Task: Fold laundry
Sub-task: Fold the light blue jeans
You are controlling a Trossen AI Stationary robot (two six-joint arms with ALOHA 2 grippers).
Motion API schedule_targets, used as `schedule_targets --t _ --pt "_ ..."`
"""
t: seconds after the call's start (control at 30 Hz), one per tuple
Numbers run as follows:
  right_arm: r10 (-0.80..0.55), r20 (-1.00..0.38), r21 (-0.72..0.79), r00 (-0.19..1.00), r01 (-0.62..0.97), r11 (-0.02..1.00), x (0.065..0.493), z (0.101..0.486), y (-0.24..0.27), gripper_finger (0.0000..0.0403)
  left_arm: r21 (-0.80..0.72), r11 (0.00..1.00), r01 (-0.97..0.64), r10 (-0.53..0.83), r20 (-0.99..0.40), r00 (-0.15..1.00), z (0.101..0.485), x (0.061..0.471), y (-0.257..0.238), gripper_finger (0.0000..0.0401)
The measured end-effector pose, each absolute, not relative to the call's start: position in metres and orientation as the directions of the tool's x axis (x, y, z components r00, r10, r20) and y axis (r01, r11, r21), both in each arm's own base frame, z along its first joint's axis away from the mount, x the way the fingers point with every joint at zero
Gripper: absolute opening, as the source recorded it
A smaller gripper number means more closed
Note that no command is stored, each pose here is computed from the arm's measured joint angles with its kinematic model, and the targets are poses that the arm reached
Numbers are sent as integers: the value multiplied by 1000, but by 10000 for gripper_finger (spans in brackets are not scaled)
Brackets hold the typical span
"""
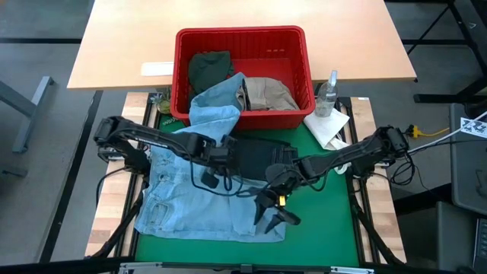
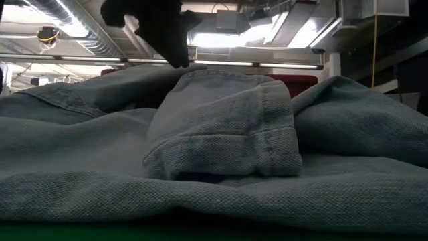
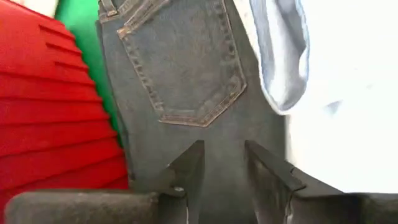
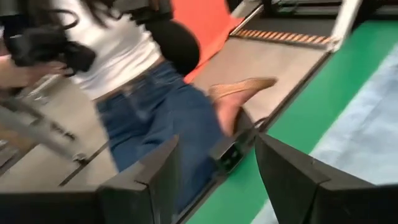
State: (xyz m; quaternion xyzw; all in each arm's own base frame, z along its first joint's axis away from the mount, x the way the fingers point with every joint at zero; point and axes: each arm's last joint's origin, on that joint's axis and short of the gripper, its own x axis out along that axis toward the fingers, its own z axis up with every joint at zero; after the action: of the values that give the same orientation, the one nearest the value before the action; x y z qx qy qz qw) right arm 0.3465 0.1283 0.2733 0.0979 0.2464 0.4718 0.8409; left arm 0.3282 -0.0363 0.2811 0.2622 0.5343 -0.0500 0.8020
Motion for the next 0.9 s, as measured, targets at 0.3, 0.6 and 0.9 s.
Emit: schedule_targets --t 0.3,0.6,0.9 --pt "706 -574 374 415 -634 677 314 274 115 205 221 938 268 35 -828 560 285 344 -46 113" --pt "316 -878 179 359 -364 914 281 258 120 205 146 955 257 -62 -752 656 292 354 -50 155" --pt "169 -890 76 423 -227 971 277 246 152 205 153 957 247 -73 -696 715 297 359 -51 187"
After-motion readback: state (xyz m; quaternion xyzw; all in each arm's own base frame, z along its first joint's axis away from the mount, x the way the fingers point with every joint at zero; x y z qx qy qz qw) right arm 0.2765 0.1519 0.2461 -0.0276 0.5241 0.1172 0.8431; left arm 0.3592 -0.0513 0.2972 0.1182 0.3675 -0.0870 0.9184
